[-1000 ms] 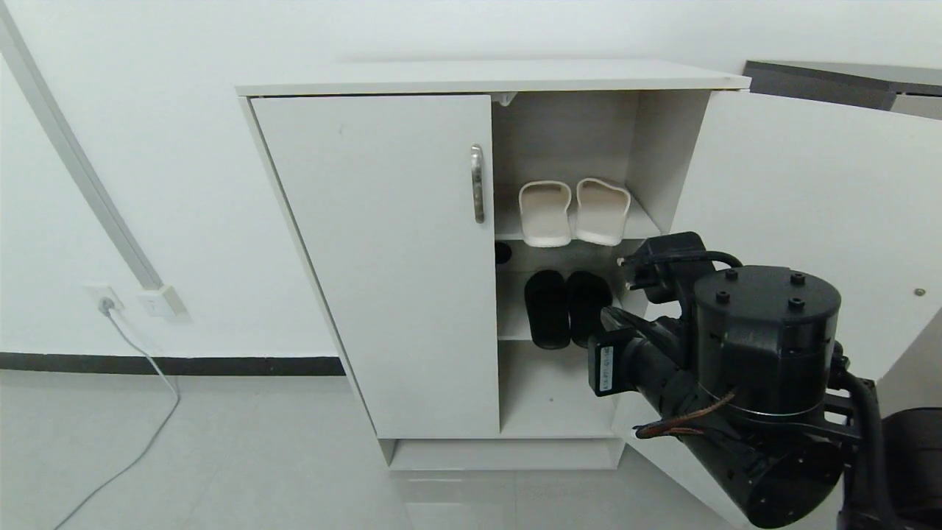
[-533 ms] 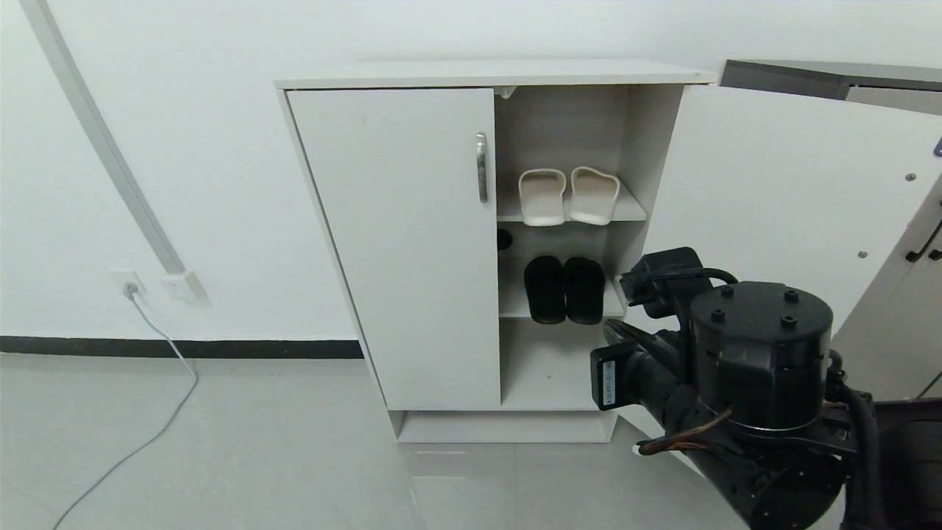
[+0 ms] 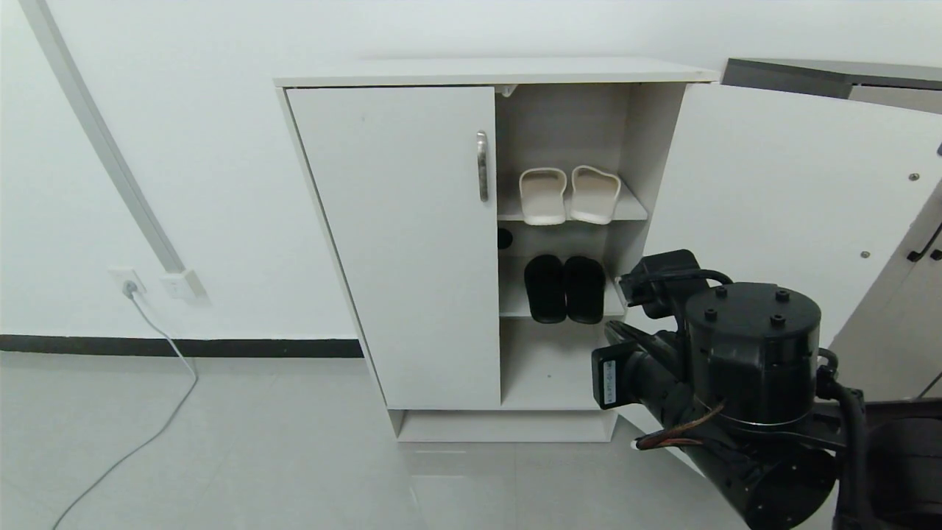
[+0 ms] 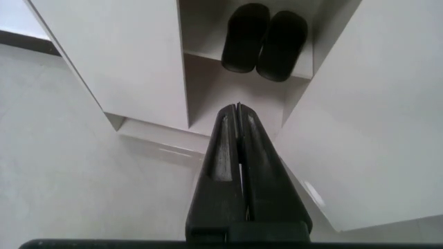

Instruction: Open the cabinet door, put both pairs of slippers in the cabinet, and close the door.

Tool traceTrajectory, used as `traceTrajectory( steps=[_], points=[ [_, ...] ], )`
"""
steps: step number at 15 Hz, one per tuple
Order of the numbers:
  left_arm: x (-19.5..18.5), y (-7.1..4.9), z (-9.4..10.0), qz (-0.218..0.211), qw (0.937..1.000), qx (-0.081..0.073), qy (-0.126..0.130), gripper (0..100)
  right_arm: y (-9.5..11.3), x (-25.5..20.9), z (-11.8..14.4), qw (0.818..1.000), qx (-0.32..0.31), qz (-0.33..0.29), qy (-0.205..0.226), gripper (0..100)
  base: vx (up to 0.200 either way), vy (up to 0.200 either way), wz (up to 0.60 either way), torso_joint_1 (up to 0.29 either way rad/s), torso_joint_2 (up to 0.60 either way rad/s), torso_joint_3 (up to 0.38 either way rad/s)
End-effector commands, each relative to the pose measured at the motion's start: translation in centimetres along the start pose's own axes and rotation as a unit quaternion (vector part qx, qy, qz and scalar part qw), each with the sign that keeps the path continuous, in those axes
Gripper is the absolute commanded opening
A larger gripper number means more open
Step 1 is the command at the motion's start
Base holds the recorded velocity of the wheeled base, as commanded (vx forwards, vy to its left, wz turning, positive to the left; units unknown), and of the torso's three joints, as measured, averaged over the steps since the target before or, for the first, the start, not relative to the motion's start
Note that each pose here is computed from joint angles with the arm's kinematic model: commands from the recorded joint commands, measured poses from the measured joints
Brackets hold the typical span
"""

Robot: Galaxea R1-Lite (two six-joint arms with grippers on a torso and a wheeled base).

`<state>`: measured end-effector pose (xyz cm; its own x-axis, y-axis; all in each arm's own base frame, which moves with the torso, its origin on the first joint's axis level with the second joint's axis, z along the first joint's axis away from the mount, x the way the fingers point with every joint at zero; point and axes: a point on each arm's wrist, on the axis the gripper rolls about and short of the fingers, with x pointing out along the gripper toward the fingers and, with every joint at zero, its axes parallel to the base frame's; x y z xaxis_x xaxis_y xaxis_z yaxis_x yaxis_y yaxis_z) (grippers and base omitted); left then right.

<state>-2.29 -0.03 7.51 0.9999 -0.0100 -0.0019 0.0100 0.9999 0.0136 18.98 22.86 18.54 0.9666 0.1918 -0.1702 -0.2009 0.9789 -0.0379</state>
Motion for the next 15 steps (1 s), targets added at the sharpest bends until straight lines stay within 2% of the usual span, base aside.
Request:
traceTrajectory(
  steps=[1, 11, 15],
  points=[
    [0.01, 0.0, 0.0, 0.0, 1.0, 0.0, 0.001, 0, 0.06, 0.07, -0.14, 1.0, -0.002, 0.0, 0.002, 0, 0.0, 0.0, 0.0, 0.0, 0.0, 0.0],
    [0.01, 0.0, 0.0, 0.0, 1.0, 0.0, 0.001, 0, 0.09, 0.19, -0.21, 1.0, -0.003, -0.001, 0.003, 0, 0.0, 0.0, 0.0, 0.0, 0.0, 0.0],
    [0.01, 0.0, 0.0, 0.0, 1.0, 0.0, 0.001, 0, 0.02, 0.25, -0.21, 1.0, -0.003, -0.003, 0.003, 0, 0.0, 0.0, 0.0, 0.013, -0.19, -0.29]
  ],
)
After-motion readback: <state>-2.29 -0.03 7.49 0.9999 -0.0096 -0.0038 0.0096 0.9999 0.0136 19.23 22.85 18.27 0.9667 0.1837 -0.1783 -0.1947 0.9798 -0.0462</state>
